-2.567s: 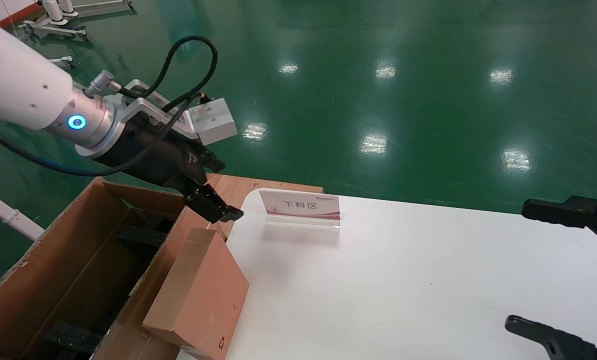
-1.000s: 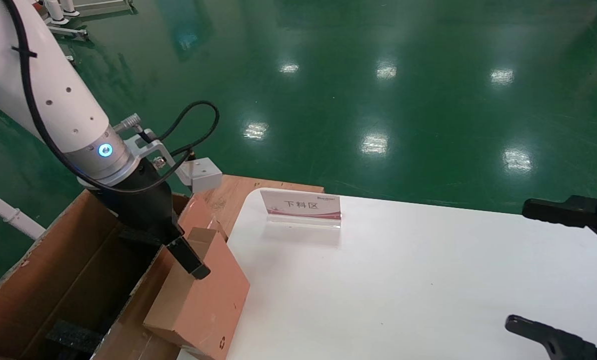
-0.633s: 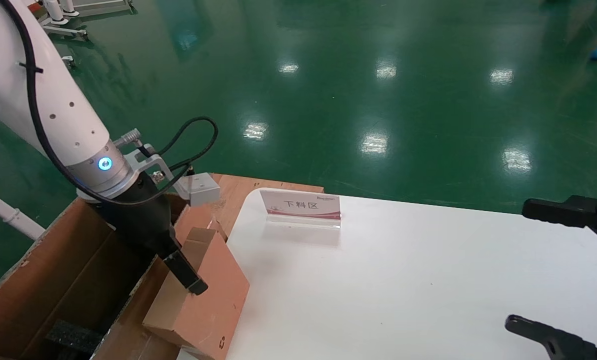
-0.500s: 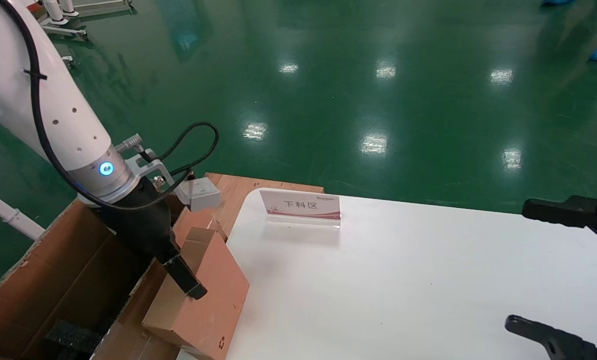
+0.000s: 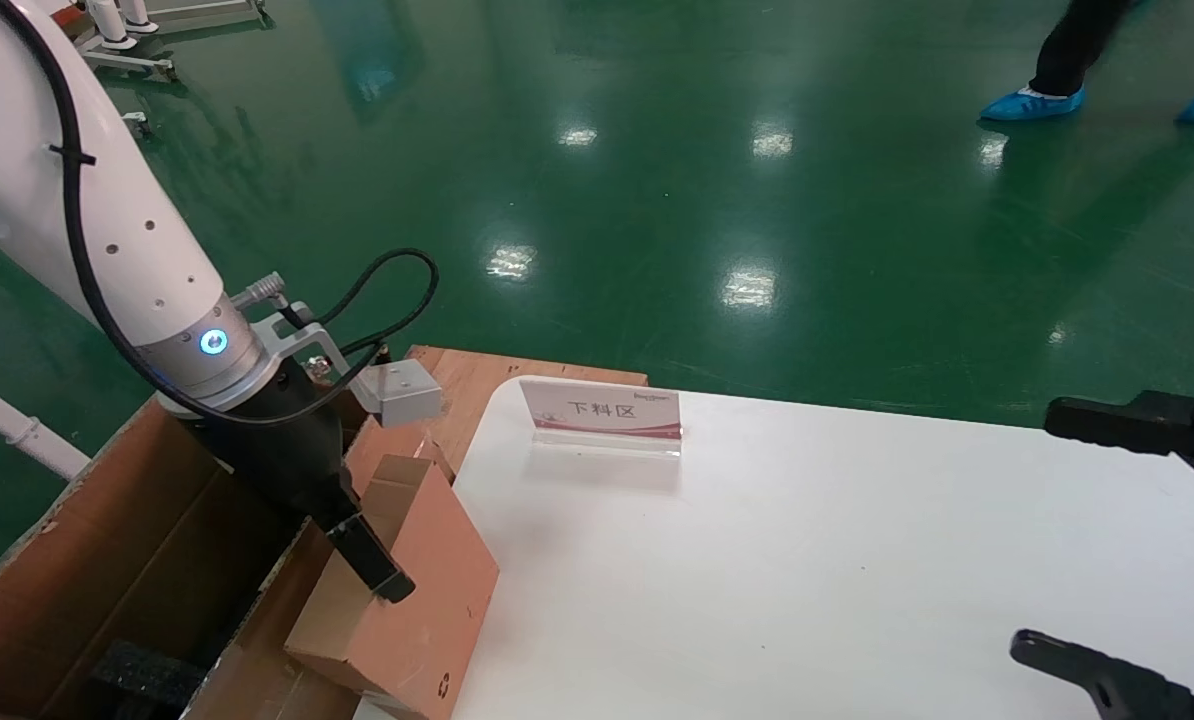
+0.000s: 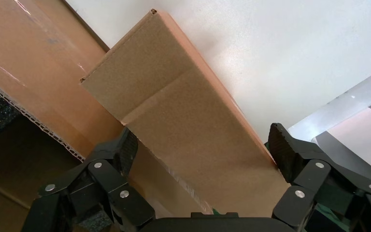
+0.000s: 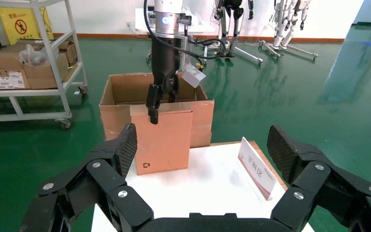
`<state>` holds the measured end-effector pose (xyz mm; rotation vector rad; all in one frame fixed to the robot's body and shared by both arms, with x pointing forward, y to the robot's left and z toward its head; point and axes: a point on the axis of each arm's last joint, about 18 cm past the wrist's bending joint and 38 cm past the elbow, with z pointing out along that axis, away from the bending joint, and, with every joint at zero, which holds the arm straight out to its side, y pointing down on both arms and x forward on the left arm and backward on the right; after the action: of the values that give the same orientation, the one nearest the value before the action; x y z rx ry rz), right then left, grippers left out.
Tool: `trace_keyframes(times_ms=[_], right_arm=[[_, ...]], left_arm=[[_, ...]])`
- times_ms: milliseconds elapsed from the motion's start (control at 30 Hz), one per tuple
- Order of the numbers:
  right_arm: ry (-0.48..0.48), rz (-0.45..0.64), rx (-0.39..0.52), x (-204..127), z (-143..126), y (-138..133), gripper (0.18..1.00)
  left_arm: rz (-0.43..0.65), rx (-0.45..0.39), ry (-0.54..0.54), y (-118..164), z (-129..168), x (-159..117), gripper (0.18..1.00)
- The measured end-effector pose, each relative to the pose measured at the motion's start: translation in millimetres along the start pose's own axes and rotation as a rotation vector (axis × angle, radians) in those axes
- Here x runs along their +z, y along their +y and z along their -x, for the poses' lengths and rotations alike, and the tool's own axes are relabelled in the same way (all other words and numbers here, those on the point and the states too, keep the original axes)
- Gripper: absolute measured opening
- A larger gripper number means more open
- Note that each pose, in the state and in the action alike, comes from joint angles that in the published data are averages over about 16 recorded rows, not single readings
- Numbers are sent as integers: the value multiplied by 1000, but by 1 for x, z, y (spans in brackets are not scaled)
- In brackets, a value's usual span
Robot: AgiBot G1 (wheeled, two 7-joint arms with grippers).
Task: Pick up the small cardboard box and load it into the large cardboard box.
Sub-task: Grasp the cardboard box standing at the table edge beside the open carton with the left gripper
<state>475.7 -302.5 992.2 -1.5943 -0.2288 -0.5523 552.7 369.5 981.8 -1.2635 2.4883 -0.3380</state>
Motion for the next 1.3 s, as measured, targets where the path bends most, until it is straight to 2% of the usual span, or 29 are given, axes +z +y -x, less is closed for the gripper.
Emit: trace_keyframes(times_ms=[200,500,700,1067,1300], right_arm=[[0,0,0,0,0,0,980],[0,0,0,0,0,0,907],[0,0,0,0,0,0,811],[0,0,0,0,0,0,551],[0,0,0,0,0,0,400]], left_arm=[[-1,1,-3,0,0,-1,968],[-2,1,-5,-1,1,-2,867],[-2,1,-5,-1,1,-2,754],[-9,5,-8,-2,1,-4,509],[-81,29,-30,-8,2,-26,409]])
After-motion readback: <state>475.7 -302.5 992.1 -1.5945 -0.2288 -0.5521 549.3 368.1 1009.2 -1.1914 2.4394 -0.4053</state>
